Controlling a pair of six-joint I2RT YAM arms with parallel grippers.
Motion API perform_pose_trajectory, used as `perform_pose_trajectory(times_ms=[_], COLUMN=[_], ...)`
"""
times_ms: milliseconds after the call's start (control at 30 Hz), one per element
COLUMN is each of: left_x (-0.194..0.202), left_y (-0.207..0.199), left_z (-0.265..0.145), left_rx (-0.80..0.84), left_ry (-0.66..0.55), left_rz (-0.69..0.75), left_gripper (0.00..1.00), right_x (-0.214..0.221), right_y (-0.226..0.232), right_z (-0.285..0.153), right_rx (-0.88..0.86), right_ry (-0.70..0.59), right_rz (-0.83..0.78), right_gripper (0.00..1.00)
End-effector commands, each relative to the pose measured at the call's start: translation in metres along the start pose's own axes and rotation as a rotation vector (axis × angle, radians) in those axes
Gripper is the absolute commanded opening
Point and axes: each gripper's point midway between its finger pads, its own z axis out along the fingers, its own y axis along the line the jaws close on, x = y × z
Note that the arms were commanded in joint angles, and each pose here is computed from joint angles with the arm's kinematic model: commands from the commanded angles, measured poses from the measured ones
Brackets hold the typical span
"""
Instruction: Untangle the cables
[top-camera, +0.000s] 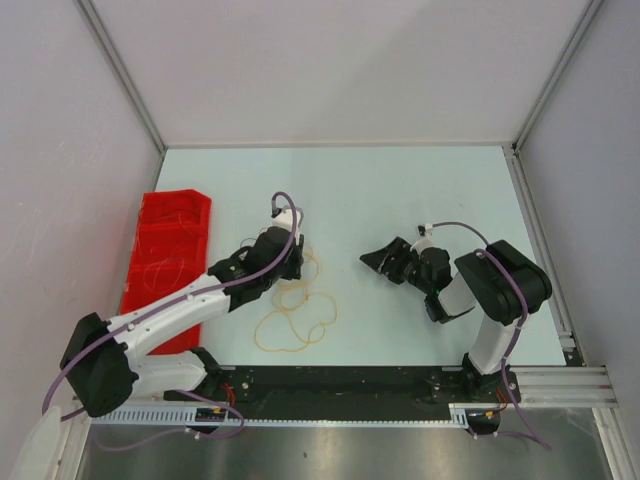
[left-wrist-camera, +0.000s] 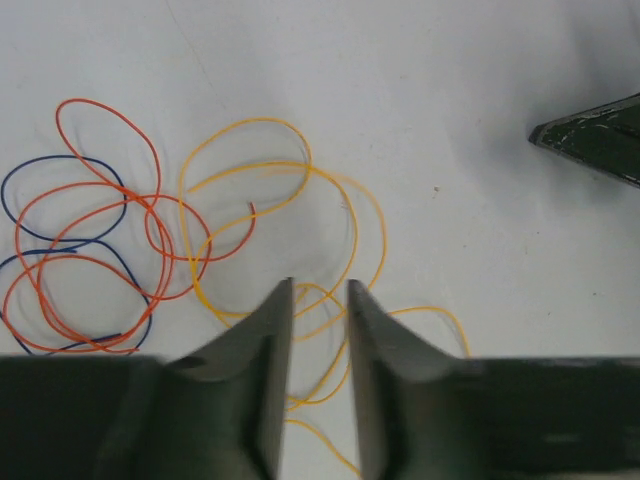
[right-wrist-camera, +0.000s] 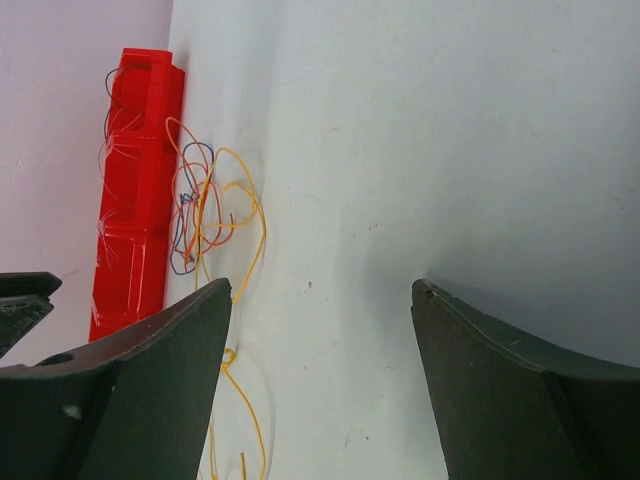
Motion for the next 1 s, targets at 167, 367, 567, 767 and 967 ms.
perform_pose_trajectory(times_ms=[167, 367, 567, 767, 967], left_x=[-0.019, 0.008, 0.04, 0.059, 0.025], left_y=[-0.011, -0.007, -0.017, -0.018, -0.032], left_z=[-0.003, 0.007, 0.028, 0.049, 0.07], left_rx=[0.037, 0.03, 0.041, -0.029, -0.034], left_ry=[-0.041, 0.031, 0.115, 0.178, 0.106], left_rz=[-0.027, 0.019, 0.089, 0.225, 0.319], left_gripper=[0.8, 0.88, 0.91, 0.9, 0.93], right_x=[0.047, 0.048, 0.048, 0.048, 0.049], right_y=[-0.057, -0.058, -0.058, -0.059, -0.06], right_z=[-0.018, -0.015, -0.015, -0.015, -0.014], right_rx=[0.211, 0.208, 0.207, 0.207, 0.202], right_ry=[0.161, 0.17, 0.173, 0.175, 0.182], right_rz=[0.067, 0.071, 0.076, 0.078, 0.086], right_gripper=[0.78, 0.78, 0.78, 0.78, 0.78])
